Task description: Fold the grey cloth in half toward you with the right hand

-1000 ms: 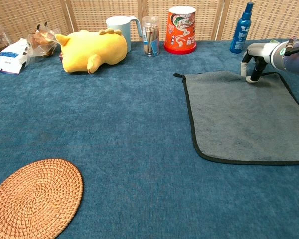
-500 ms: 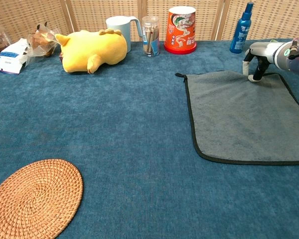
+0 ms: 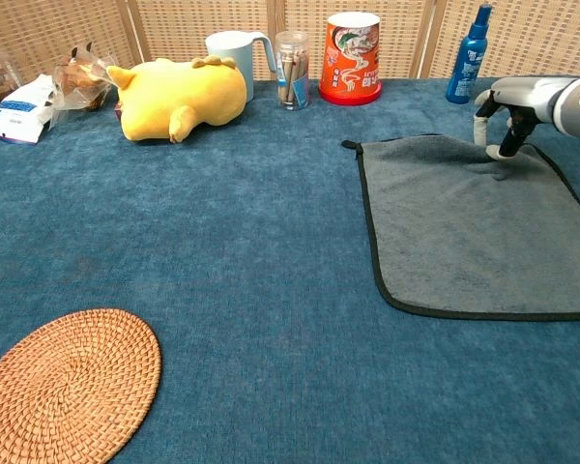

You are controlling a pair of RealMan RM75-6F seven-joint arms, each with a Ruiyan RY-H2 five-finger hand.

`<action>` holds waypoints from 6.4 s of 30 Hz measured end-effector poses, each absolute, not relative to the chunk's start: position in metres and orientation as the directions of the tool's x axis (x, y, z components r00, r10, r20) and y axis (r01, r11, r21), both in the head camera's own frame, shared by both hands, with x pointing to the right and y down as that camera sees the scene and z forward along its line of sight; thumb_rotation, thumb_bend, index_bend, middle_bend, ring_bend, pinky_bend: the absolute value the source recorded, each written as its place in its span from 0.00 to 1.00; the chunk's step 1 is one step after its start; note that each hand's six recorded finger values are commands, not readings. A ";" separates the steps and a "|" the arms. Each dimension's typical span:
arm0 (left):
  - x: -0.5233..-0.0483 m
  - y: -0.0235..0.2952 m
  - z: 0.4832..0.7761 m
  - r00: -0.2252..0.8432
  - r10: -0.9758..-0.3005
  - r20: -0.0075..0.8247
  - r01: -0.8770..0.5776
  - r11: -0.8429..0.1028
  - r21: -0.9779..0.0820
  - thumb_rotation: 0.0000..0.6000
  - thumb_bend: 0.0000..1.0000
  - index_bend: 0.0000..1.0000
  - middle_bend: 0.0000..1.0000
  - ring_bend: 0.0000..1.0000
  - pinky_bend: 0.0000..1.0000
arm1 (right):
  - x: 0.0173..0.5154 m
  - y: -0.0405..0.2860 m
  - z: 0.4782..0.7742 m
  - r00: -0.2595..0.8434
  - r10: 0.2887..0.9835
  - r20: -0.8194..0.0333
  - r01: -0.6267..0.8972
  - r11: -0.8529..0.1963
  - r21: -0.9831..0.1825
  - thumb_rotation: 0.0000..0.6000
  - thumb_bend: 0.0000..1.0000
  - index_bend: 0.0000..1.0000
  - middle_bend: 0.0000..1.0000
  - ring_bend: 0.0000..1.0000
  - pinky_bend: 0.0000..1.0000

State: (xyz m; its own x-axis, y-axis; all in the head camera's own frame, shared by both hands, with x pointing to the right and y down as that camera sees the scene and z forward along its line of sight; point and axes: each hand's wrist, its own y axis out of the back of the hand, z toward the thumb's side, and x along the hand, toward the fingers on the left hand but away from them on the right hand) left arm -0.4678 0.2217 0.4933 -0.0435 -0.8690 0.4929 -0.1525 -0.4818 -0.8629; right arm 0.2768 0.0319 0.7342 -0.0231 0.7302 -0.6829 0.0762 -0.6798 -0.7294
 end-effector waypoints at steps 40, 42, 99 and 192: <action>-0.455 0.232 0.485 0.016 -0.873 0.488 -0.158 -0.484 -0.861 1.00 0.28 0.00 0.00 0.00 0.00 | 0.315 0.143 0.667 0.149 0.696 -0.703 -0.008 -0.710 -0.704 1.00 0.53 0.80 0.00 0.00 0.19; -0.455 0.233 0.485 0.017 -0.873 0.487 -0.158 -0.483 -0.861 1.00 0.28 0.00 0.00 0.00 0.00 | 0.316 0.150 0.667 0.156 0.690 -0.707 -0.010 -0.715 -0.699 1.00 0.53 0.80 0.00 0.00 0.19; -0.455 0.234 0.483 0.024 -0.871 0.490 -0.168 -0.486 -0.857 1.00 0.28 0.00 0.00 0.00 0.00 | 0.308 0.189 0.644 0.283 0.576 -0.767 0.038 -0.806 -0.591 1.00 0.25 0.00 0.00 0.00 0.19; -0.456 0.233 0.484 0.020 -0.867 0.498 -0.174 -0.494 -0.852 1.00 0.28 0.00 0.00 0.00 0.00 | 0.194 0.167 0.661 0.395 0.626 -0.672 0.163 -0.768 -0.619 1.00 0.52 0.73 0.00 0.00 0.19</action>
State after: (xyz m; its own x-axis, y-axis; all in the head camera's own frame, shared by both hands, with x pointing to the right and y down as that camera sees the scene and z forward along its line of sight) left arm -0.4561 0.2325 0.4844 0.0203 -0.8667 0.4984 -0.1743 -0.4940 -0.8518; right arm 0.1944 0.1674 0.6615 0.3947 0.6262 -0.6724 0.1635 -0.7680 -0.6193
